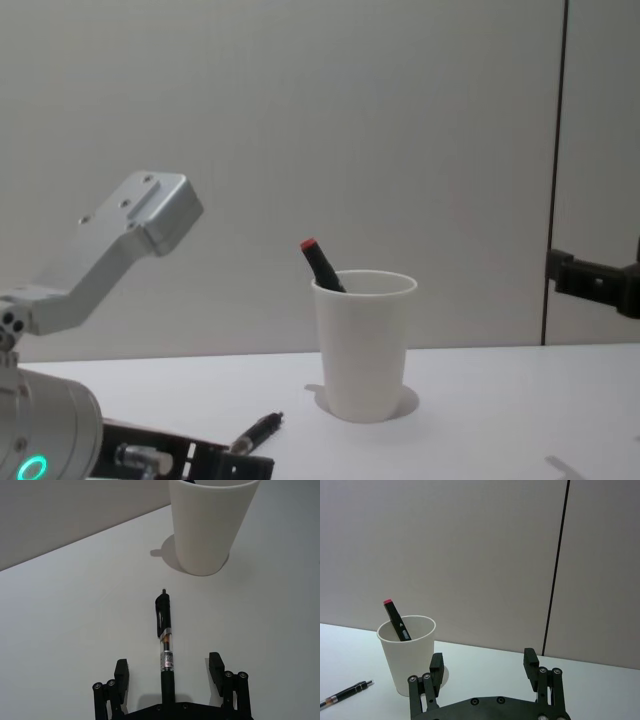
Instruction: Place the pen into the pen holder.
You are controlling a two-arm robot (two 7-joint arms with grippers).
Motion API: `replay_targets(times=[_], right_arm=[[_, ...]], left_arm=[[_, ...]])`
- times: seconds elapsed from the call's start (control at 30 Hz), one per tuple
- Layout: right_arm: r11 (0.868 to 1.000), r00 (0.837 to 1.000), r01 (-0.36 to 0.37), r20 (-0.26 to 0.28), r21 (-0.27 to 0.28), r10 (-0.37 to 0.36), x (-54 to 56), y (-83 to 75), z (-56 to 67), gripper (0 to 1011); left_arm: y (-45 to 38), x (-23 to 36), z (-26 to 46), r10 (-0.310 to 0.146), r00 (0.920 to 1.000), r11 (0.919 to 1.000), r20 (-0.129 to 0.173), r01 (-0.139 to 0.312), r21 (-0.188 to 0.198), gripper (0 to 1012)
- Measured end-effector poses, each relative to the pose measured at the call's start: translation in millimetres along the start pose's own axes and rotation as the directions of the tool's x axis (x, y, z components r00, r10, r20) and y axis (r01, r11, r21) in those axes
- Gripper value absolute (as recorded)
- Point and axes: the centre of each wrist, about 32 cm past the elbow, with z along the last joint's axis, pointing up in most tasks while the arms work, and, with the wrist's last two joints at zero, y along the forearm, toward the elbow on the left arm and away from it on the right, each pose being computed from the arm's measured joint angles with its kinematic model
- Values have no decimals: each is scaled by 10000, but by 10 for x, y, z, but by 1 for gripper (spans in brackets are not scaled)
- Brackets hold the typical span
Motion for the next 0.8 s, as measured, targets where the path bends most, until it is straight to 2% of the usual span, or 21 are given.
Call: replay_targets(times=[0.3,0.8], right_arm=[[10000,10000,0,0,-1,0,0,0,0,1001],[10000,10000,0,0,0,0,0,0,0,1001]], left_arm=[[0,-7,-6,15,10000,10000,4,-15,33,1001],[-15,-26,-16,131,9997,9999,211,-132,58,1001]])
